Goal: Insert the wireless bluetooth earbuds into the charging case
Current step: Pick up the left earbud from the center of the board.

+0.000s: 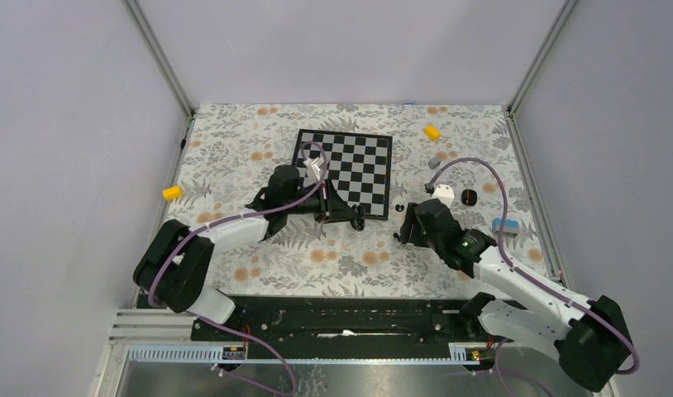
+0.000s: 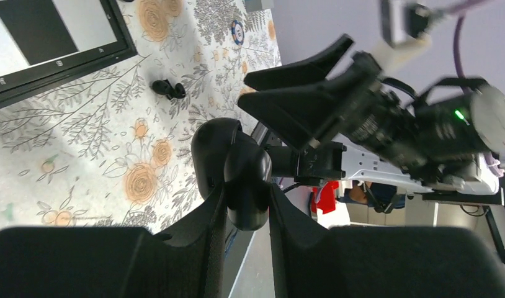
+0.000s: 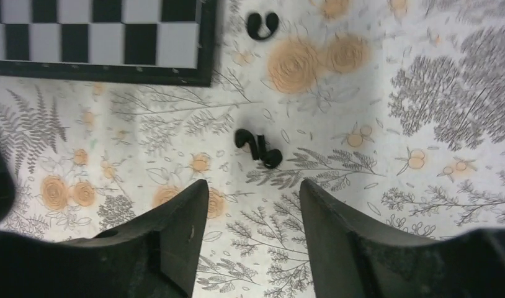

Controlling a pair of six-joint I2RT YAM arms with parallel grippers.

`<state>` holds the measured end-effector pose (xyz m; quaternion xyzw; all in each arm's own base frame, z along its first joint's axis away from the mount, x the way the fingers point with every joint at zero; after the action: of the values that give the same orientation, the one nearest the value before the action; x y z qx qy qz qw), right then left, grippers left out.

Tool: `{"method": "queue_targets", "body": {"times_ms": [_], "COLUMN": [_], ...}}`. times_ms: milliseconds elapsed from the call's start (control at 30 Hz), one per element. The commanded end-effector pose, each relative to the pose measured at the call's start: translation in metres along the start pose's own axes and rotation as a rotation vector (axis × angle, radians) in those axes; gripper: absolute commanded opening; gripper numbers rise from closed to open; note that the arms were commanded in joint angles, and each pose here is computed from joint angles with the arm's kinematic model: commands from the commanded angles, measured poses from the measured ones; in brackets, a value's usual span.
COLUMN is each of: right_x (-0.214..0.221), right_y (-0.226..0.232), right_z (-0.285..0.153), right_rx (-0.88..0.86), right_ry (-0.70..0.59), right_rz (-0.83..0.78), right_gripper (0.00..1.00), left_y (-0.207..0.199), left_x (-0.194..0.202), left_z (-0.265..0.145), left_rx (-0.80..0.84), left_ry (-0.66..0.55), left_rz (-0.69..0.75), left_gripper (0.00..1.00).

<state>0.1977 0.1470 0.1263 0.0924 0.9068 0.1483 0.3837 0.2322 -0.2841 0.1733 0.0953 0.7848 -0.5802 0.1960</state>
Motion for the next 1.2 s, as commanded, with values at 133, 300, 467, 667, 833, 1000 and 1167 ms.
{"method": "queue_targets", "body": {"times_ms": [133, 300, 467, 667, 833, 1000, 1167], "right_x": [-0.007, -0.022, -0.04, -0.05, -0.053, -0.058, -0.057], "right_y": [-0.013, -0.005, -0.014, -0.019, -0.016, -0.017, -0.018], "right_z": [0.034, 0.058, 0.082, 0.111, 0.127, 0.135, 0.145], "right_rx": [-0.034, -0.015, 0.07, 0.108, 0.118, 0.131, 0.146], "right_ry": [0.11, 0.112, 0.075, 0.071, 0.08, 0.047, 0.058], "right_rz": [0.085, 0.079, 0.106, 0.149, 0.159, 0.153, 0.128], "right_gripper": [0.54, 0.4, 0.38, 0.35, 0.33, 0.31, 0.31], "left_y": [0.004, 0.005, 0.003, 0.005, 0.004, 0.005, 0.006], "left_x": [-0.004, -0.005, -0.007, -0.006, -0.008, -0.008, -0.008], "left_z": [-0.026, -0.026, -0.026, -0.025, -0.023, -0.024, -0.023], "left_rx": [-0.055, -0.051, -0.045, -0.043, -0.04, -0.043, -0.046], "left_ry": [-0.033, -0.042, -0.057, -0.052, -0.05, -0.054, -0.05], "left_rz": [0.042, 0.038, 0.039, 0.036, 0.036, 0.033, 0.031], "left_gripper": [0.03, 0.03, 0.03, 0.04, 0.04, 0.04, 0.04]}}
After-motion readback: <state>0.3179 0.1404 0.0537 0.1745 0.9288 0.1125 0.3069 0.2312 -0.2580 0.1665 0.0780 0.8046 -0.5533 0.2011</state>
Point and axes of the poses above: each gripper's point midway between its finger pads, its own z axis out along the fingers, its own y axis along the line the jaws close on, x = y × z, the point moved 4 cm from there along -z, back along the fingers, and after that the axes turned 7 degrees about z, right-handed, at the moved point
